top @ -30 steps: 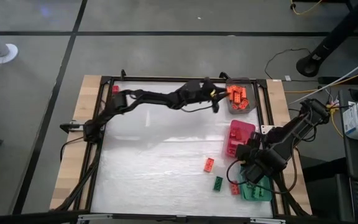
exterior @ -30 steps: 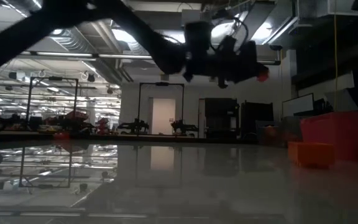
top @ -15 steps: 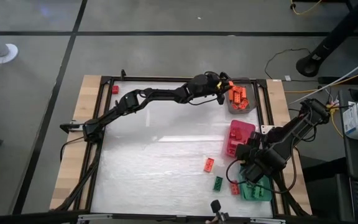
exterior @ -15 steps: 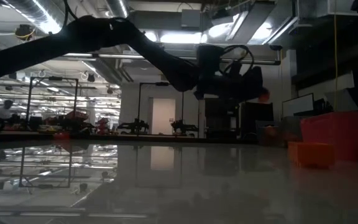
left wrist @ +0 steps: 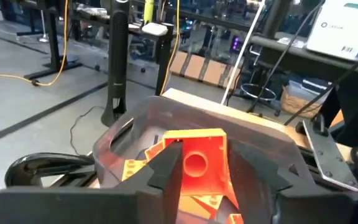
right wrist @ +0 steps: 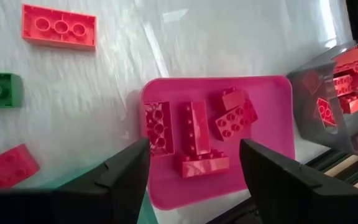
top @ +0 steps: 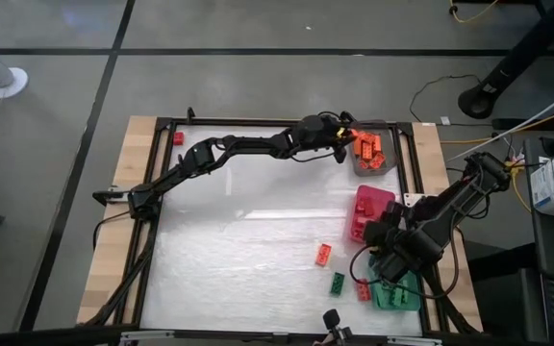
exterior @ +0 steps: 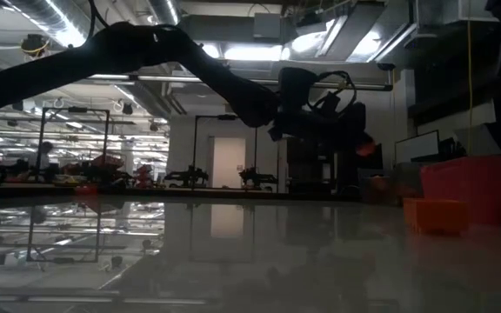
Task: Sort blocks
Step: Put the orange game piece into the black bin
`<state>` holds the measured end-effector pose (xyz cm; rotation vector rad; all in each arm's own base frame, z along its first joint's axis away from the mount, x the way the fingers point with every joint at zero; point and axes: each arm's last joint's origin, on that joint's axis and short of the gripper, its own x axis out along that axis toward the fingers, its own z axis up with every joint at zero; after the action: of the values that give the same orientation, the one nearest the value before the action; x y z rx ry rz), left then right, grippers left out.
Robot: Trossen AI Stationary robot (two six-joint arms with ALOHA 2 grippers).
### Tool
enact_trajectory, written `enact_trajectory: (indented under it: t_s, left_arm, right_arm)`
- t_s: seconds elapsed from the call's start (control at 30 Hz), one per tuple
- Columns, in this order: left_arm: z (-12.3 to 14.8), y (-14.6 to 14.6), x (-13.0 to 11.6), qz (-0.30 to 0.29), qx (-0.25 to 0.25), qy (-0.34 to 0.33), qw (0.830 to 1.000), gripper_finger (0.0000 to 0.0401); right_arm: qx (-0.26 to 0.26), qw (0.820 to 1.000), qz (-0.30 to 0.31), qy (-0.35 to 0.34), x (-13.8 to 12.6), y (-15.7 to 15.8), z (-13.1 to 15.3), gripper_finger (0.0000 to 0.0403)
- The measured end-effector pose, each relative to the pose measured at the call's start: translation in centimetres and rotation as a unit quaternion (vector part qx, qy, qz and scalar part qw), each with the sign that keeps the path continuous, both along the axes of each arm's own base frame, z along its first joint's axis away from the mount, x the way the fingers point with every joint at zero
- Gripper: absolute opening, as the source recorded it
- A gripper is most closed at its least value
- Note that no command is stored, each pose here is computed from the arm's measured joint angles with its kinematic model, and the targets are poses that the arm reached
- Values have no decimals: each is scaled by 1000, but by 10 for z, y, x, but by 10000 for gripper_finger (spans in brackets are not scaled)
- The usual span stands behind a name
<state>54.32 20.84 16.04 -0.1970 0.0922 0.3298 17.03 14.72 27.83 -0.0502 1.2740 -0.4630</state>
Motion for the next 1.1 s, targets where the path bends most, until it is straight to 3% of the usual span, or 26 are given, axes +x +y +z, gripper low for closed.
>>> enact_trajectory:
  t_s: [0.13, 0.27, 0.37, 0.6, 0.9, 1.1]
  left_arm:
    - [0, -2, 1, -1, -8, -1, 1000, 137]
    - [0, -12, 4, -24, -19, -7, 1000, 144]
    - [0, -22, 8, -45, -16, -5, 999, 145]
    - [0, -28, 10, -53, -3, -1, 999, 145]
    - [1, -28, 10, -52, -4, -8, 999, 145]
    - [7, -28, 10, -52, 5, -35, 998, 145]
  right_arm:
    - [-26, 999, 4, -22, 1, -1, 1, 248]
    - [-124, 988, 13, -86, 3, -9, 5, 248]
    - [-181, 976, -16, -116, 7, -23, 9, 248]
    - [-191, 968, -115, -115, 16, -81, 25, 248]
    - [-204, 932, -285, -97, 6, -164, 43, 248]
    - [-144, 940, -298, -88, 16, -205, 43, 248]
